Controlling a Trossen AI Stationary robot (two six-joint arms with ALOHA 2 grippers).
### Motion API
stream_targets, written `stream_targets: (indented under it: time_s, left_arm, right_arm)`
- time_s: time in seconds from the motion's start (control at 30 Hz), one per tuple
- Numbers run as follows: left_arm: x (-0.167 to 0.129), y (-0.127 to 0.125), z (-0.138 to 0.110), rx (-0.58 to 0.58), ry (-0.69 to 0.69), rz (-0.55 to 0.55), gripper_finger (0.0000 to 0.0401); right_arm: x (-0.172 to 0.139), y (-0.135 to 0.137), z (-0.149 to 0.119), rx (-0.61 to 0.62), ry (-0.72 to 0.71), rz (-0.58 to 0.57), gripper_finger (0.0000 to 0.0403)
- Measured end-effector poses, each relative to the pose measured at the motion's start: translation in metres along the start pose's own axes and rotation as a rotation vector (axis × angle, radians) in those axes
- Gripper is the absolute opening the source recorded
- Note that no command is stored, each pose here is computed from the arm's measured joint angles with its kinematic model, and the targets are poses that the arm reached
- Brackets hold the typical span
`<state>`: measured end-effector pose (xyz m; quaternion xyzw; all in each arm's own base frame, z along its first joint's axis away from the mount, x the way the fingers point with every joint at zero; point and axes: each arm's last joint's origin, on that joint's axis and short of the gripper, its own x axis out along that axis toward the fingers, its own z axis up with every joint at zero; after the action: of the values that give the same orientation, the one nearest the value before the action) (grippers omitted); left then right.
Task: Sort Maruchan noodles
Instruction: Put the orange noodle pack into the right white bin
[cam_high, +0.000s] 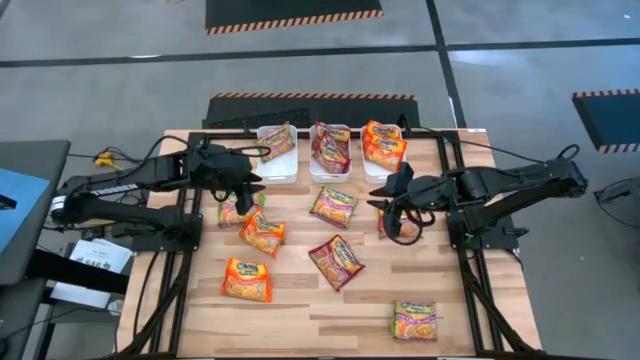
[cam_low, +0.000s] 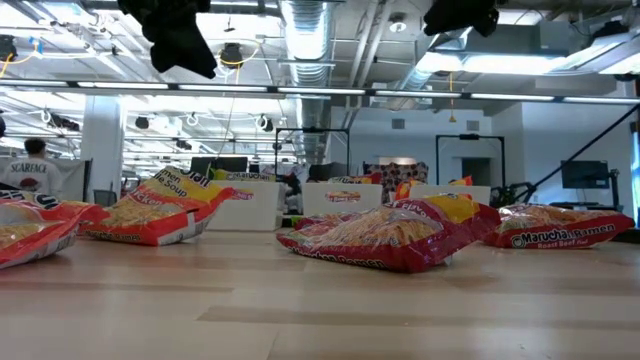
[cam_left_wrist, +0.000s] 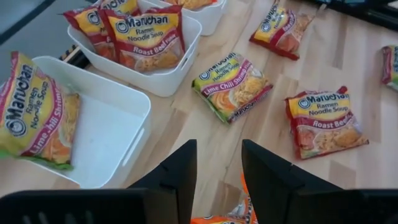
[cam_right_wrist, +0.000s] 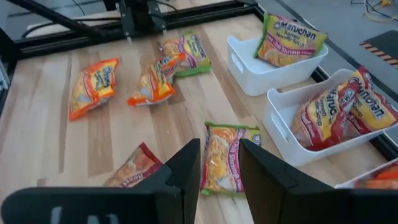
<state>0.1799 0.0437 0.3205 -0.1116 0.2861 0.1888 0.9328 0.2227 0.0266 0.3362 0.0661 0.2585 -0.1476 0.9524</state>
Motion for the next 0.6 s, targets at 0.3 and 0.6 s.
stream_targets:
  time_s: [0.3, 0.6]
  left_arm:
    - [0.010, -0.002, 0.004, -0.003, -0.010, -0.017, 0.0112]
    - [0.009, 0.007, -0.001, -0.061, 0.050, 0.011, 0.0112]
  right_arm:
    - [0.020, 0.007, -0.004, -0.021, 0.050, -0.016, 0.0134]
    - [0.057, 0.018, -0.019, -0.073, 0.170, -0.053, 0.0134]
